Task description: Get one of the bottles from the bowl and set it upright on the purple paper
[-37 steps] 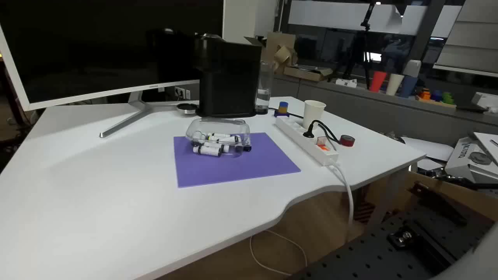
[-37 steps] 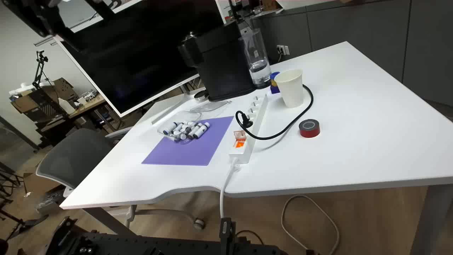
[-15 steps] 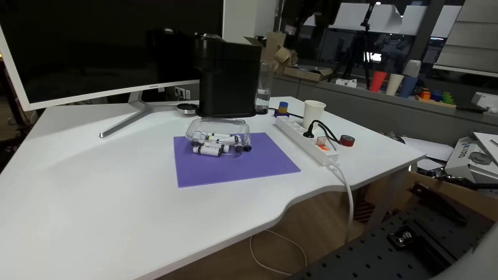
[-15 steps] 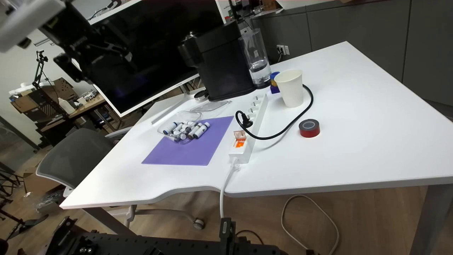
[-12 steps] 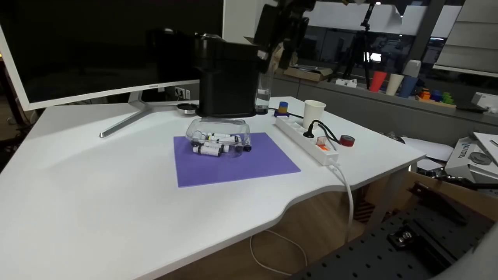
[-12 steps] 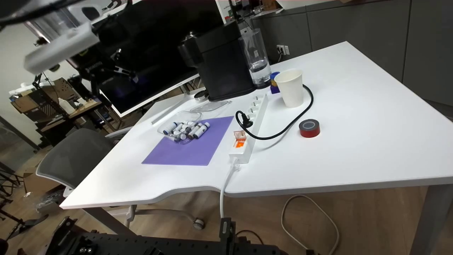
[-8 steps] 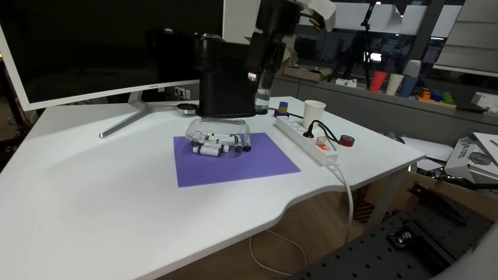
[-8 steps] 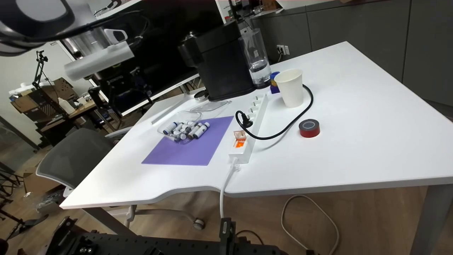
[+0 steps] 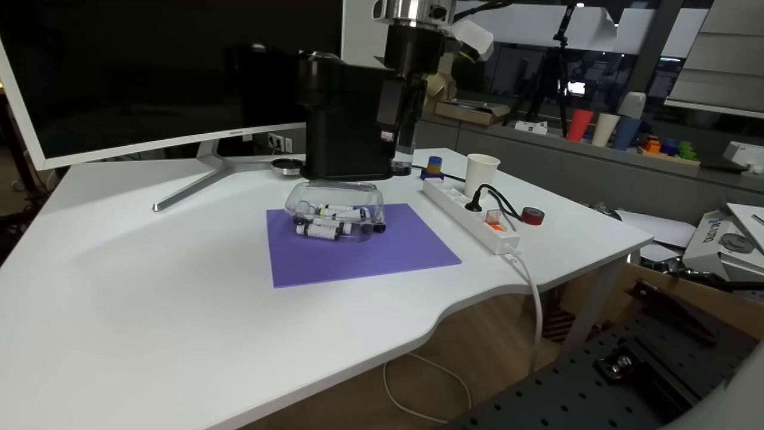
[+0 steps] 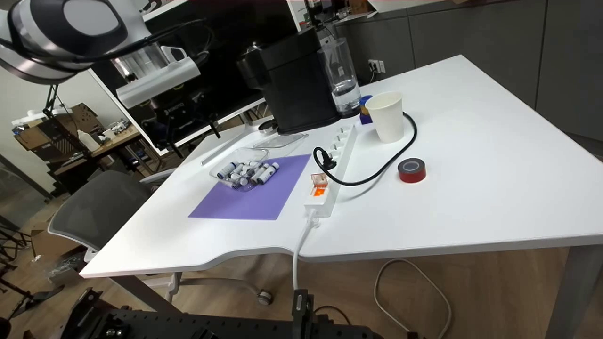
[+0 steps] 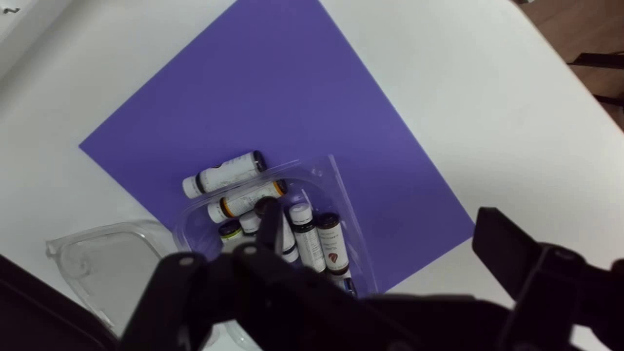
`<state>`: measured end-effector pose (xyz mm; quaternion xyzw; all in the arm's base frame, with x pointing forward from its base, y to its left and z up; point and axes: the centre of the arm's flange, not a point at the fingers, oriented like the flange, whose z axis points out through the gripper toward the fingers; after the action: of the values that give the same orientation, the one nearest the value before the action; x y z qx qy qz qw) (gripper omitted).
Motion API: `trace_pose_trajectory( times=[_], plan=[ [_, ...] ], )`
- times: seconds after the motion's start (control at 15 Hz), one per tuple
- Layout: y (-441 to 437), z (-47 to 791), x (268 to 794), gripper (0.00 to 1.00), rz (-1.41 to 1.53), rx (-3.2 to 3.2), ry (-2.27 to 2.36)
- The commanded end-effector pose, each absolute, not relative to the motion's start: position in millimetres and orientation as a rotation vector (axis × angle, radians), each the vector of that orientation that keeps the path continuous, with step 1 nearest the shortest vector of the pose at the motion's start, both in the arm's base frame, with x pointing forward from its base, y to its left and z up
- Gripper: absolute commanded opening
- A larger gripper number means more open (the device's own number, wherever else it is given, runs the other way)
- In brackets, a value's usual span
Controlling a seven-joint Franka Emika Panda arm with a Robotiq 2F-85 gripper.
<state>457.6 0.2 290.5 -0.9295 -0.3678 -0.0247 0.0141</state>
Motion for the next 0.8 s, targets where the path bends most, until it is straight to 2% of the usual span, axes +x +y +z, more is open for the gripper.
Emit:
trace_pose_trajectory(
  times=[0.0,0.73],
  plan=[
    [-1.0,271.0,486.3,1.0,-0.159,-2.949,-1.26],
    [42.3,201.0,552.1,1.0,-0.22,-2.896,-1.522]
  ],
)
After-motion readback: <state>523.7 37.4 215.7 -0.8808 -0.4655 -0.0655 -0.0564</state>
